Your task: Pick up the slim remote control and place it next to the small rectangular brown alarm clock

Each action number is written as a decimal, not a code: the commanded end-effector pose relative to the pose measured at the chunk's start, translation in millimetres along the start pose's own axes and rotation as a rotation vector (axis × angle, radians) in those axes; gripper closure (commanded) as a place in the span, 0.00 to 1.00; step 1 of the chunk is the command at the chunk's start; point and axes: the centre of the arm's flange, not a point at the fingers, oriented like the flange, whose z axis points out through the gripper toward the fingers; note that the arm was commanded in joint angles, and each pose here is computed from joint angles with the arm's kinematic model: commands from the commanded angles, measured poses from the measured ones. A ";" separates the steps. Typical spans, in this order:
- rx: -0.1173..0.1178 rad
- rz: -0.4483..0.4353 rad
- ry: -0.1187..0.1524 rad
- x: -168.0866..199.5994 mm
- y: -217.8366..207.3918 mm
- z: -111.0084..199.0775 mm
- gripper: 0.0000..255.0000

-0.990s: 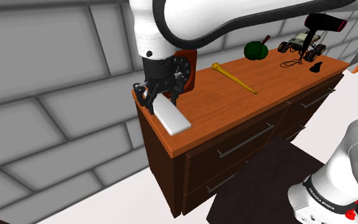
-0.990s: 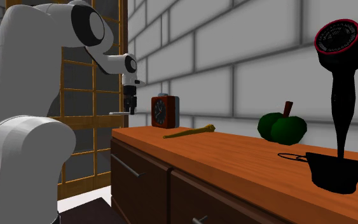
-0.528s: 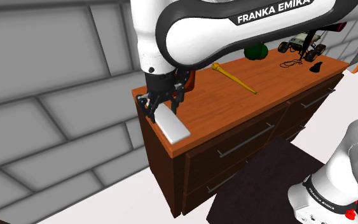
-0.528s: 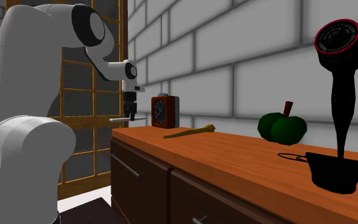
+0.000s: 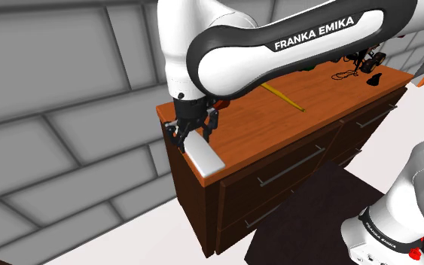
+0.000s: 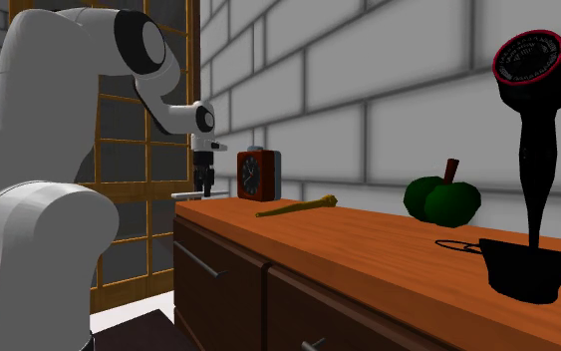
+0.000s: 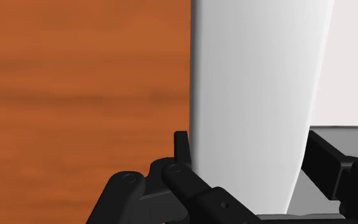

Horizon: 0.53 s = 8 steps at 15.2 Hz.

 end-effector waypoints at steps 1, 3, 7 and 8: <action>0.000 0.000 0.000 0.0 0.0 0.2 1.00; 0.000 0.000 0.000 0.0 0.0 0.2 1.00; 0.000 0.000 0.000 0.0 0.0 0.1 0.00; 0.000 0.000 0.000 0.0 0.0 0.1 0.00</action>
